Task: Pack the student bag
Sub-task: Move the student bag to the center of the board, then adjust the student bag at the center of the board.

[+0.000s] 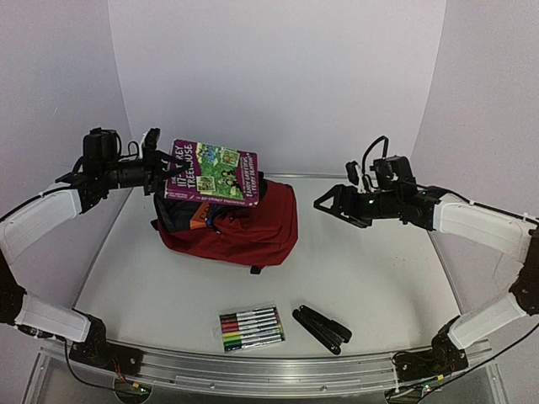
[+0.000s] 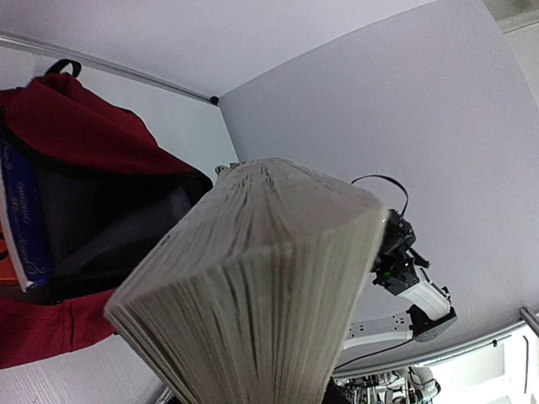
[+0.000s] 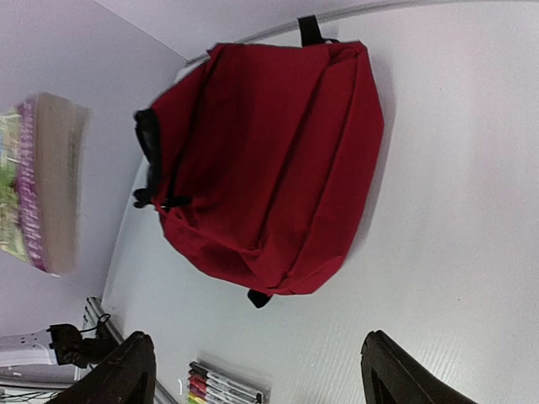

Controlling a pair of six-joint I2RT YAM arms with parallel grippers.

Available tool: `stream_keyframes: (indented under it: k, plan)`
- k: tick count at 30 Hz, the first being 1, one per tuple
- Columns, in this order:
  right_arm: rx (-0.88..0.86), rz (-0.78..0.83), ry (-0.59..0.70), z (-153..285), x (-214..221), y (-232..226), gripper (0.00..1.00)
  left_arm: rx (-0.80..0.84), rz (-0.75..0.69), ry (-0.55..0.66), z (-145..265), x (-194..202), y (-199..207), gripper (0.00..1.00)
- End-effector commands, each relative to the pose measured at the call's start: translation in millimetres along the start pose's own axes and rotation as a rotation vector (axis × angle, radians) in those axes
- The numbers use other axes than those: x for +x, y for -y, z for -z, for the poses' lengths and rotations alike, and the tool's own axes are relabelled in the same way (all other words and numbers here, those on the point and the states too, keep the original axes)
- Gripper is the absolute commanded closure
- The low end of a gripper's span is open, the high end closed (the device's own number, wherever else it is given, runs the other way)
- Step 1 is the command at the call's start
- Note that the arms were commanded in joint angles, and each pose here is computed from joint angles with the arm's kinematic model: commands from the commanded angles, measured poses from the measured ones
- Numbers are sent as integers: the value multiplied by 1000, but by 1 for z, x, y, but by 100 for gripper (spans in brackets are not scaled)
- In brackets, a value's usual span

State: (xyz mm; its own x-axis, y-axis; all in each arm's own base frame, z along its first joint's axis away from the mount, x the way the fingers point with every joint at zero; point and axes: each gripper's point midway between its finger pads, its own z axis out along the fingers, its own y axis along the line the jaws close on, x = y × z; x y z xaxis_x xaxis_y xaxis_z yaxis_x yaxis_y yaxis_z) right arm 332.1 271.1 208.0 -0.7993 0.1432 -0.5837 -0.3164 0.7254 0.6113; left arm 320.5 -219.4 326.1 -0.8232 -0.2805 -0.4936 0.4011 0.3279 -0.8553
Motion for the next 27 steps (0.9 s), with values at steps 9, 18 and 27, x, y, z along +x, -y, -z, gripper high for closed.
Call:
stream_keyframes:
  k: [9, 18, 27]
  plan:
    - [81, -28, -81, -115, 48, 4, 25, -240, -41, 229, 81, -30, -33, 100]
    - [96, -72, -96, -158, 62, 15, 49, -292, -28, 223, 84, -22, -47, 100]
    - [222, -65, -12, -143, 48, 45, 100, -299, -42, 202, 85, -14, -47, 100]
